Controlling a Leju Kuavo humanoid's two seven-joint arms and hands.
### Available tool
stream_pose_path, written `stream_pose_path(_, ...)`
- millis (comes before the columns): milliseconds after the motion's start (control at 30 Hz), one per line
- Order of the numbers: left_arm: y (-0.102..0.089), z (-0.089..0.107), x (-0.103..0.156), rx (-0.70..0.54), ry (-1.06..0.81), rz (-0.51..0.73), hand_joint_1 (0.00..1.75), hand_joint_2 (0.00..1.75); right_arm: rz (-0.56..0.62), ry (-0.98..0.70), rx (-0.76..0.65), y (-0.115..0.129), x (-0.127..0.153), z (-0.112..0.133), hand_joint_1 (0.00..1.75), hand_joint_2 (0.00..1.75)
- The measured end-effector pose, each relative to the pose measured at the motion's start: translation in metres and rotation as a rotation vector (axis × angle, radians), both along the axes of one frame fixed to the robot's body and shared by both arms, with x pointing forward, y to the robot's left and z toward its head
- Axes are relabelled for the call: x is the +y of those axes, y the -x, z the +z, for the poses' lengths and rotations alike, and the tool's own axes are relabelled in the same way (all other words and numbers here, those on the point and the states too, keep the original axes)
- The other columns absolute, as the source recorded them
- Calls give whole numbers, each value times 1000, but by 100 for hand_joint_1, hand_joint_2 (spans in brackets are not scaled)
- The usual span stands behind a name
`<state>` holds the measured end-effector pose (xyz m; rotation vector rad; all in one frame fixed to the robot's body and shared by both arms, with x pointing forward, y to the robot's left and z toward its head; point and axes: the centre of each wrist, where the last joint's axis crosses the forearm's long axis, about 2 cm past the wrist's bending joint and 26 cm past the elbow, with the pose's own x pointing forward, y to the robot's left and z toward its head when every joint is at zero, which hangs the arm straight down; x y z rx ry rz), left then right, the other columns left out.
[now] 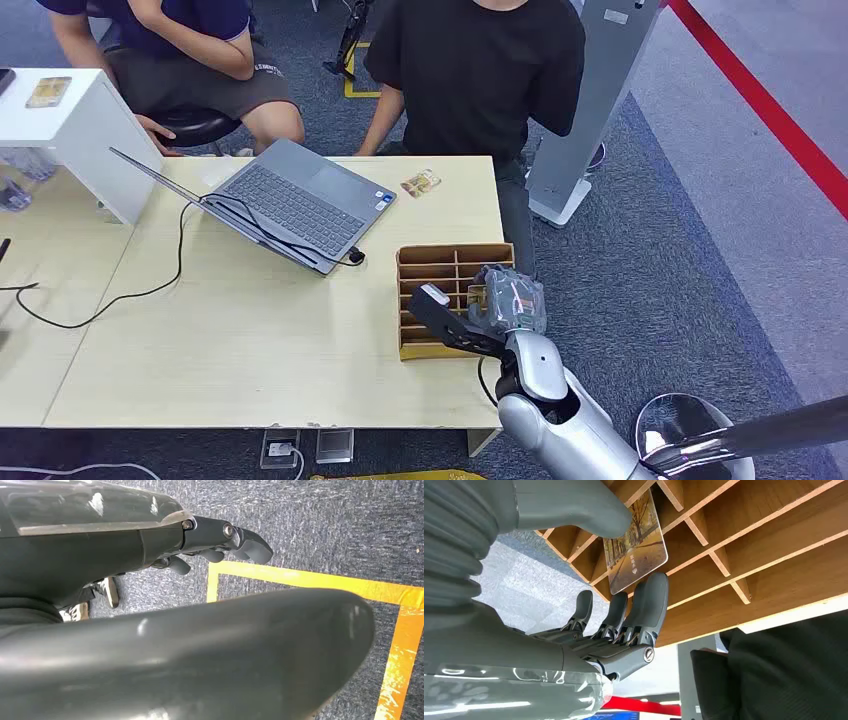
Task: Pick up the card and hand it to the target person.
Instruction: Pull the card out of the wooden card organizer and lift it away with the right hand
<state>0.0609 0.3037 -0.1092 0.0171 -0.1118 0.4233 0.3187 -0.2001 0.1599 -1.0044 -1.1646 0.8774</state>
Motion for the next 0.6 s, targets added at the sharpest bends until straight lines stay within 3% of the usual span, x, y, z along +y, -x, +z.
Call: stream_pose_path(600, 0, 0, 0, 0, 0, 2, 0, 0, 3, -8, 8, 0, 1, 0, 86, 175)
